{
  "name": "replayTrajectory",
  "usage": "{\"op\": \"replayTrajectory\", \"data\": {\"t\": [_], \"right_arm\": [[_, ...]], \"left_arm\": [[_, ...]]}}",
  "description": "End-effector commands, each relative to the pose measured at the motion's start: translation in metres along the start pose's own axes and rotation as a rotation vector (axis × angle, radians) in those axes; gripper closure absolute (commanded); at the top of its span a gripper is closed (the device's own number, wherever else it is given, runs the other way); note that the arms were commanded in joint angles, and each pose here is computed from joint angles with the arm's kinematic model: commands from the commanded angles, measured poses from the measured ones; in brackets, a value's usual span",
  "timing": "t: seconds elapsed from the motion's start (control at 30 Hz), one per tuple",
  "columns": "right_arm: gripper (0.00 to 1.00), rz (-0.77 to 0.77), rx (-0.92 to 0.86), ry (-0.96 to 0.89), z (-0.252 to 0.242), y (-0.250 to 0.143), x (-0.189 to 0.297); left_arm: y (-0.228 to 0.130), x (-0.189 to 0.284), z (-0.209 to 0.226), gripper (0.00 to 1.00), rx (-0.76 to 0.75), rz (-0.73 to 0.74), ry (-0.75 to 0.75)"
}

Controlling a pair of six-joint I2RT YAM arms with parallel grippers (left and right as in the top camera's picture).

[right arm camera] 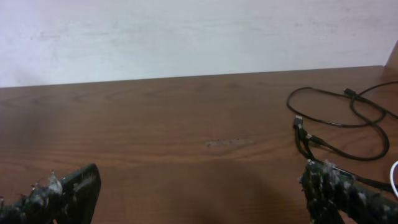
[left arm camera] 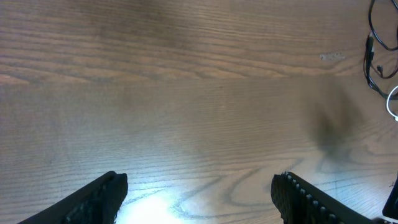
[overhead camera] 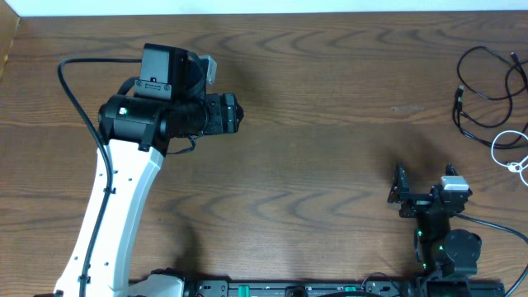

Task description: Untangle cables

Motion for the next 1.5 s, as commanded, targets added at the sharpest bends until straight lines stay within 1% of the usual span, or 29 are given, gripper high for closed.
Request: {"op": "replayTrajectory", "data": {"t": [0.0,0.4,0.47,0.6,0.67,0.7,0.77,0.87,1.0,1.03,1.13,1.2,1.23,1.4,1.47], "right_arm": [[0.01,0.005,-0.008,0.013,0.002,-0.001,0.000],[0.01,0.005,-0.008,0.013,0.002,-0.001,0.000],[0.01,0.005,-0.008,0.013,0.002,-0.001,0.000],[0.01,0.005,-0.008,0.013,0.002,-0.001,0.000],[0.01,0.005,-0.008,0.013,0.002,-0.001,0.000],[0.01,0.005,-0.008,0.013,0.002,-0.001,0.000],[0.01,0.005,-0.008,0.013,0.002,-0.001,0.000],[0.01,0.005,-0.008,0.013,0.002,-0.001,0.000],[0.01,0.005,-0.008,0.013,0.002,-0.001,0.000],[0.01,0.005,-0.008,0.013,0.002,-0.001,0.000],[0.01,0.005,-0.008,0.013,0.002,-0.001,0.000],[0.01,0.005,-0.008,0.013,0.002,-0.001,0.000],[0.01,0.005,-0.008,0.013,0.002,-0.001,0.000],[0.01,0.005,-0.008,0.013,0.002,-0.001,0.000],[0.01,0.005,-0.008,0.013,0.002,-0.001,0.000]], "left_arm": [[0.002,0.001,0.002,0.20,-0.004,-0.006,0.012],[0.002,0.001,0.002,0.21,-0.003,-0.006,0.011],[0.006,0.004,0.001,0.21,-0.011,-0.039,0.011],[0.016,0.041,0.003,0.20,-0.077,-0.254,0.171],[0.013,0.063,-0.003,0.20,-0.202,-0.380,0.192],[0.010,0.070,-0.006,0.20,-0.241,-0.425,0.199],[-0.008,0.091,-0.006,0.20,-0.347,-0.574,0.245],[-0.042,0.101,0.004,0.20,-0.341,-0.679,0.301],[-0.082,0.091,0.019,0.20,-0.328,-0.793,0.370],[-0.096,0.086,0.023,0.20,-0.328,-0.842,0.393],[-0.119,0.075,0.032,0.20,-0.331,-0.935,0.434],[-0.133,0.065,0.036,0.20,-0.335,-0.982,0.454],[-0.147,0.052,0.041,0.20,-0.338,-1.018,0.470],[-0.176,0.011,0.055,0.20,-0.334,-1.015,0.473],[-0.182,0.001,0.058,0.20,-0.333,-1.009,0.473]]}}
Point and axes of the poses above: each gripper's point midway between its finger pads, its own x axis back along the fingers, its own z axis along the line the jaws close on, y = z × x, the point moved 9 cm from there along x, back along the fingers, and after that the axes turned 12 degrees about -x, right-handed, at the moved point
